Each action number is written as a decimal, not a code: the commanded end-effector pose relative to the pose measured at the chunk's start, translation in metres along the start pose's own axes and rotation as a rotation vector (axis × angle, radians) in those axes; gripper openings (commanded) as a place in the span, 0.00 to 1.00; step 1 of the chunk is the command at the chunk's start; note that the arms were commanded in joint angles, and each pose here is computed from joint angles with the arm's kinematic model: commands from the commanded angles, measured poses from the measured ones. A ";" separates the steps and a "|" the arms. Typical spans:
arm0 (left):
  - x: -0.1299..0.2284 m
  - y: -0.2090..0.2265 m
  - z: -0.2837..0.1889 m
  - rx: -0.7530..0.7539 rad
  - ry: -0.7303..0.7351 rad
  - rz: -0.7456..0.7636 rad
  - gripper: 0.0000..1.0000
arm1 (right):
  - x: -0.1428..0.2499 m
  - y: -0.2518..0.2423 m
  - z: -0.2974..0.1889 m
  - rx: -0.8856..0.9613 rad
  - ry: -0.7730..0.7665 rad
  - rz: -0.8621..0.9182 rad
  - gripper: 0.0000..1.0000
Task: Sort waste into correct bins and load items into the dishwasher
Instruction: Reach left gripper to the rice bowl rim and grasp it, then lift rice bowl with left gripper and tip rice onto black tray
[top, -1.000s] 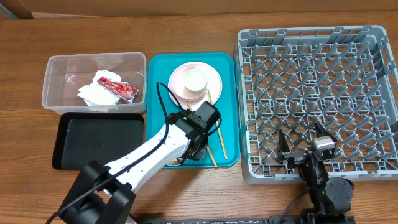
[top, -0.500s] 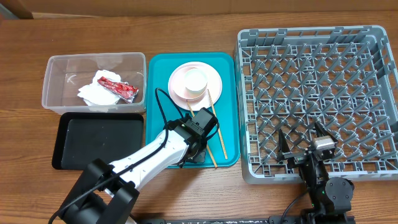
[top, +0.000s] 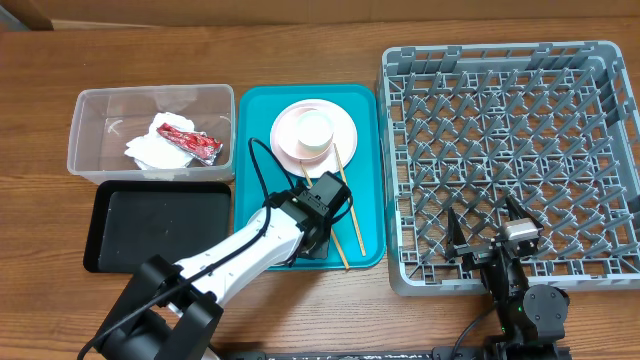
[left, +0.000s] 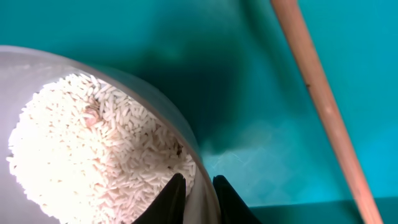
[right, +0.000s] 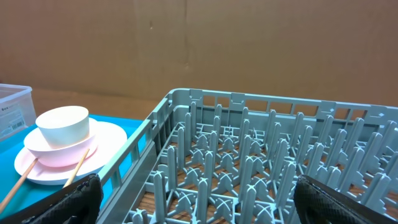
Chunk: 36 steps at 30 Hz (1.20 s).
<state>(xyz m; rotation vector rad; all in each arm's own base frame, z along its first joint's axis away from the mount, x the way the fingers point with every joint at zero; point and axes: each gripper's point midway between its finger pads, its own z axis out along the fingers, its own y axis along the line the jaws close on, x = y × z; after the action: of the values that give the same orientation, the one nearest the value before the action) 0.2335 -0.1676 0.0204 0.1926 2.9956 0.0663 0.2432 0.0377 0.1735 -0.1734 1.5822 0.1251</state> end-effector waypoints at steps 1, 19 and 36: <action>-0.012 -0.001 -0.013 -0.003 -0.040 0.003 0.18 | 0.002 0.000 0.000 0.001 -0.003 -0.001 1.00; -0.012 -0.001 -0.013 -0.004 -0.040 0.004 0.04 | 0.002 0.000 0.000 0.001 -0.003 -0.001 1.00; -0.035 0.007 -0.104 -0.028 0.003 0.061 0.04 | 0.002 0.000 0.000 0.000 -0.003 -0.001 1.00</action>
<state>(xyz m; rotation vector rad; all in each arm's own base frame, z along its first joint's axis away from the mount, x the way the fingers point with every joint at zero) 0.2493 -0.1748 0.1004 0.2942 3.0000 0.1259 0.2432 0.0377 0.1735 -0.1732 1.5822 0.1248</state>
